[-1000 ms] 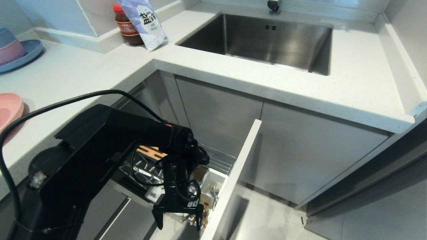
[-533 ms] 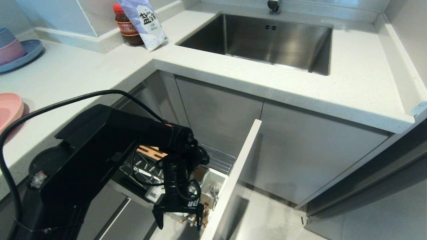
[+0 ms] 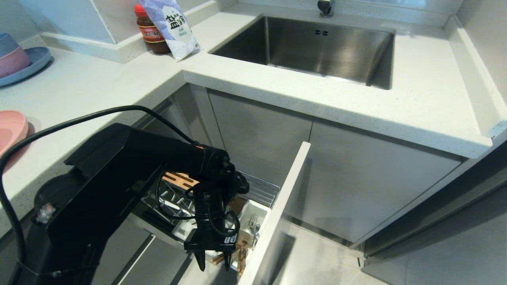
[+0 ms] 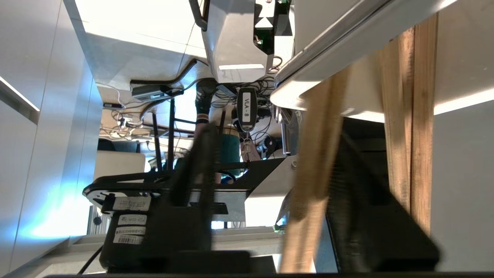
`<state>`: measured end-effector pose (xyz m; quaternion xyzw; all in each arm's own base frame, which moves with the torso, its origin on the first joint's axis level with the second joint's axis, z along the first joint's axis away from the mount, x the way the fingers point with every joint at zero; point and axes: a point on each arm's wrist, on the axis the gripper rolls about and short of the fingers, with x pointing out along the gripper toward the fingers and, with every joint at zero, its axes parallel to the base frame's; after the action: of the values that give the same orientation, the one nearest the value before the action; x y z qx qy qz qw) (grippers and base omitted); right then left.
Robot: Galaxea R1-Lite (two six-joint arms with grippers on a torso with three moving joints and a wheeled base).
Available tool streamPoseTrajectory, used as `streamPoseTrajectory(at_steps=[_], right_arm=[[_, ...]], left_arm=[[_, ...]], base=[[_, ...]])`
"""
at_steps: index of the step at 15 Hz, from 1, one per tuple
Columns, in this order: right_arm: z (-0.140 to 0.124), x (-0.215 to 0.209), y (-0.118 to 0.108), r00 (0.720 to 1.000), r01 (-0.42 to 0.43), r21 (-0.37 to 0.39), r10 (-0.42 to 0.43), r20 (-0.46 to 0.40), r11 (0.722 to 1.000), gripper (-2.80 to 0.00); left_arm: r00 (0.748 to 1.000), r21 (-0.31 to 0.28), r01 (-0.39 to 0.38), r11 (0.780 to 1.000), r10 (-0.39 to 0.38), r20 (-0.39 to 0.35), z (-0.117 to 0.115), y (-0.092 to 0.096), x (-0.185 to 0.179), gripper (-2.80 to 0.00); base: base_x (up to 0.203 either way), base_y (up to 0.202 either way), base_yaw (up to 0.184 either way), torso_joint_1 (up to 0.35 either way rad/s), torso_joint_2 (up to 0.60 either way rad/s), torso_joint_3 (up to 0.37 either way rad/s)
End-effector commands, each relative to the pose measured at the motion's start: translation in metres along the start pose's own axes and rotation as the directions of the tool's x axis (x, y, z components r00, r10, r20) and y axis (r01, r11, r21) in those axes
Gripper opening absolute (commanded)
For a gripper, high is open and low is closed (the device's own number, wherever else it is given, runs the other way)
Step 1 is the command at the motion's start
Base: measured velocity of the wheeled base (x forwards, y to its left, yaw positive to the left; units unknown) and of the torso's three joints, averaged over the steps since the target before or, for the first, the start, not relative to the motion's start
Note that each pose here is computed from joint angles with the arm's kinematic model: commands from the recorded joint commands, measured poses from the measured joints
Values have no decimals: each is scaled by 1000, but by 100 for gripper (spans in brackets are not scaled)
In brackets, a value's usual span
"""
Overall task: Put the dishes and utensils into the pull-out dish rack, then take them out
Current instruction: Take the chopsticks out of the cupboard
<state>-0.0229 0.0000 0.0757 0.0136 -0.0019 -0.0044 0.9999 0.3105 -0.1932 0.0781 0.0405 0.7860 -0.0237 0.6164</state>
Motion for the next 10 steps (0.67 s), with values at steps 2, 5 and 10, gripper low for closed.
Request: streamPoseTrajectory(at_steps=[2,5,10], right_arm=[[0,0,0,1000,-1,0,1,1,1000,-280],[0,0,0,1000,0,0,0,1,1000,-280],[0,0,0,1000,0,0,0,1,1000,-280]], left_arm=[[1000,-18,3,1000,-3,4,-1,-2,-1,-280],[999,-33,33,999,-33,5,-2,-9,-3,-280],[999,-25,40,999,-40,8,-8,-10,-8,-280]], base=[[0,0,0,0,0,0],[0,0,0,0,0,0],[0,0,0,0,0,0]])
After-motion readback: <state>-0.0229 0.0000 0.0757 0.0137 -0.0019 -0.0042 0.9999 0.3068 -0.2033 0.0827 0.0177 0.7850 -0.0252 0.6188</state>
